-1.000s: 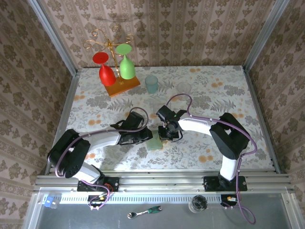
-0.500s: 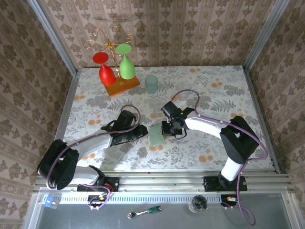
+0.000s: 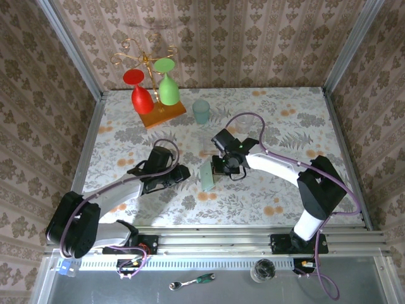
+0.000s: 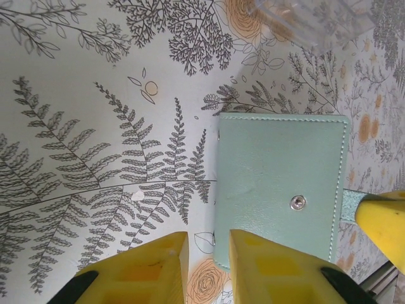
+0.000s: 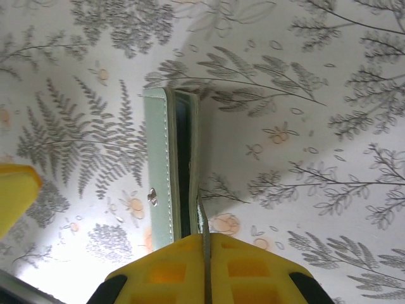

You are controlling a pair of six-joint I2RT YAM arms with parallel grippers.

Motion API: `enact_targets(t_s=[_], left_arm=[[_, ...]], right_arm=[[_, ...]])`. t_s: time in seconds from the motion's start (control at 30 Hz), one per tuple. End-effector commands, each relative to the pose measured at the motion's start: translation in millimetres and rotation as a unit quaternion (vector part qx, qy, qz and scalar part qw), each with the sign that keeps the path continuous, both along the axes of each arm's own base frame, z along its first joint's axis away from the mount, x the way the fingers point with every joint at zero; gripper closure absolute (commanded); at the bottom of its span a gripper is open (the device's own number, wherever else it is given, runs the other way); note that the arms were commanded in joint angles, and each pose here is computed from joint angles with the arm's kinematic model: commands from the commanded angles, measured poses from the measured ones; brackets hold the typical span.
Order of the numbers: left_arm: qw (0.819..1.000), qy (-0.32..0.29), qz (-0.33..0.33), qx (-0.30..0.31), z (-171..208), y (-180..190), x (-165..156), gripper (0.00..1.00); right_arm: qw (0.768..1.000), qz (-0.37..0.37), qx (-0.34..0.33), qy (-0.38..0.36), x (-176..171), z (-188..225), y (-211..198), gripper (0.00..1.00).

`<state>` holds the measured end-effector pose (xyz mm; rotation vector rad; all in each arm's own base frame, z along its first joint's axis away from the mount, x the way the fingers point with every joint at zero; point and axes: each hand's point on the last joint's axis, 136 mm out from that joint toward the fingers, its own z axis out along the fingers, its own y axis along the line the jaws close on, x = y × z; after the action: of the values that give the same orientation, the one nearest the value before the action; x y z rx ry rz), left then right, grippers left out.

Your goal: Take the credit cards out of the card holder

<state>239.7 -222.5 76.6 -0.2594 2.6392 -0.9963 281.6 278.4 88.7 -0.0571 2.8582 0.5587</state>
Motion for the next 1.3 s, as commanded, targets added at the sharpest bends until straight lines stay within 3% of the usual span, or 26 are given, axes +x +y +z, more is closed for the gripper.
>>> enact_targets(t_s=[0.0,0.3,0.5,0.93,1.27], left_arm=[[1.0,-0.006,-0.007,-0.001,3,6,-4,0.75],[1.0,-0.007,0.003,-0.002,6,16,-8,0.76],[1.0,-0.001,0.006,0.003,0,20,-9,0.78],[0.999,0.035,-0.016,0.022,-25,13,-6,0.91],[0.998,0.054,-0.025,0.014,-41,1,0,0.96]], right_arm=[[1.0,0.0,-0.004,-0.009,2,11,7,0.98],[1.0,0.026,0.0,-0.018,-1,20,42,0.99],[0.999,0.028,-0.007,-0.02,-1,20,42,0.99],[0.999,-0.004,-0.037,-0.017,-1,13,-8,0.98],[0.999,-0.018,-0.047,0.005,-1,-7,-35,0.98]])
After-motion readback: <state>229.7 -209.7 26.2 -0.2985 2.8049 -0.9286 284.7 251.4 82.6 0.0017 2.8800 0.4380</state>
